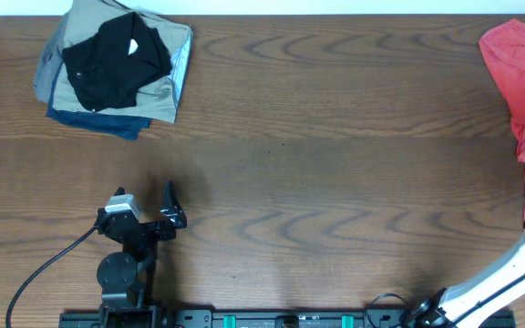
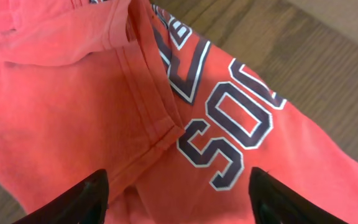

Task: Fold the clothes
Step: 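Close the right gripper on the red t-shirt's fabric, then drag the red t-shirt leftward to the table center with the right gripper, then release the shirt and move the right gripper to its right hem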

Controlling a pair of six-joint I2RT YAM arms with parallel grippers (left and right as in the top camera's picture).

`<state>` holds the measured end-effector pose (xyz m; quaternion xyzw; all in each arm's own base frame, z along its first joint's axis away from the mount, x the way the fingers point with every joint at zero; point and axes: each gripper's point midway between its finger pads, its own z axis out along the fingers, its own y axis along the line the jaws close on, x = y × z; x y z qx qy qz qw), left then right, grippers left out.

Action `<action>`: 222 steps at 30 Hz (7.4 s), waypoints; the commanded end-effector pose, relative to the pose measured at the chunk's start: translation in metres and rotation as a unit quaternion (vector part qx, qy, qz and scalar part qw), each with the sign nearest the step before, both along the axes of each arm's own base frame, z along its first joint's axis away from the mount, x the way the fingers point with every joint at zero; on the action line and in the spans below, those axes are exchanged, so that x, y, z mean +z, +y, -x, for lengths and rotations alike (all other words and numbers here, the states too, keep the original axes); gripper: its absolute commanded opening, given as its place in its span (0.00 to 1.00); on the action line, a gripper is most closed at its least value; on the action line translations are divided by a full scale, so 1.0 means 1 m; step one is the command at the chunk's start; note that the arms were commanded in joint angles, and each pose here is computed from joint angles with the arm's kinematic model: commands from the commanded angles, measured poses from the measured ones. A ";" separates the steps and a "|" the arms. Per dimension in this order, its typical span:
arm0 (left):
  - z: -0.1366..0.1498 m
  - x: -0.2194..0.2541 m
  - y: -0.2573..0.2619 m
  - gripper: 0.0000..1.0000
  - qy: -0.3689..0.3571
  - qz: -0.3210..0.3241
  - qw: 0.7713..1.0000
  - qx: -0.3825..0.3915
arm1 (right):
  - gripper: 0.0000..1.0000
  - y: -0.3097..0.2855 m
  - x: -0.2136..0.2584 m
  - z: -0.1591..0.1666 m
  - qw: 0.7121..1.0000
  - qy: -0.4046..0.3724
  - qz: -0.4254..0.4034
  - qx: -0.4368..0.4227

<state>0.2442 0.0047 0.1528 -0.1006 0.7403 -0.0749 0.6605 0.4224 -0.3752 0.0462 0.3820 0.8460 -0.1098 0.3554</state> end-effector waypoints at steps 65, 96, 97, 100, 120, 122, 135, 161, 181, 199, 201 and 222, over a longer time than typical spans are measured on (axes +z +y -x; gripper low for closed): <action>0.000 -0.018 0.004 0.98 0.022 -0.006 1.000 0.009 | 0.26 0.022 -0.038 -0.036 0.999 0.042 -0.001 -0.004; 0.000 -0.018 0.004 0.98 0.022 -0.006 1.000 0.009 | 0.01 0.048 0.010 -0.054 0.999 0.020 0.015 0.023; 0.000 -0.018 0.004 0.98 0.022 -0.006 1.000 0.009 | 0.01 0.053 0.010 -0.057 0.999 0.020 0.014 0.028; 0.000 -0.018 0.004 0.98 0.022 -0.006 1.000 0.009 | 0.01 0.068 0.012 -0.066 0.999 0.020 0.015 0.043; 0.000 -0.018 0.004 0.98 0.022 -0.006 1.000 0.009 | 0.01 0.315 0.037 -0.139 0.958 0.009 -0.019 0.286; 0.000 -0.018 0.004 0.98 0.022 -0.006 1.000 0.009 | 0.01 0.360 0.035 -0.140 0.944 0.012 -0.029 0.328; 0.000 -0.018 0.004 0.98 0.022 -0.006 1.000 0.009 | 0.01 0.625 0.012 -0.045 0.850 0.094 -0.107 0.506; 0.000 -0.018 0.004 0.98 0.022 -0.006 1.000 0.009 | 0.02 0.722 0.074 0.169 0.706 0.253 -0.177 0.637; 0.000 -0.018 0.004 0.98 0.022 -0.006 1.000 0.009 | 0.93 0.736 0.061 0.223 0.675 0.291 -0.141 0.663; 0.000 -0.018 0.004 0.98 0.022 -0.006 1.000 0.009 | 0.99 0.553 0.076 0.082 0.856 0.269 -0.058 0.438; 0.000 -0.018 0.004 0.98 0.022 -0.006 1.000 0.009 | 0.99 0.538 0.076 0.074 0.867 0.265 -0.064 0.418; 0.000 -0.018 0.004 0.98 0.022 -0.006 1.000 0.009 | 0.99 0.422 0.020 0.075 0.947 0.267 -0.133 0.121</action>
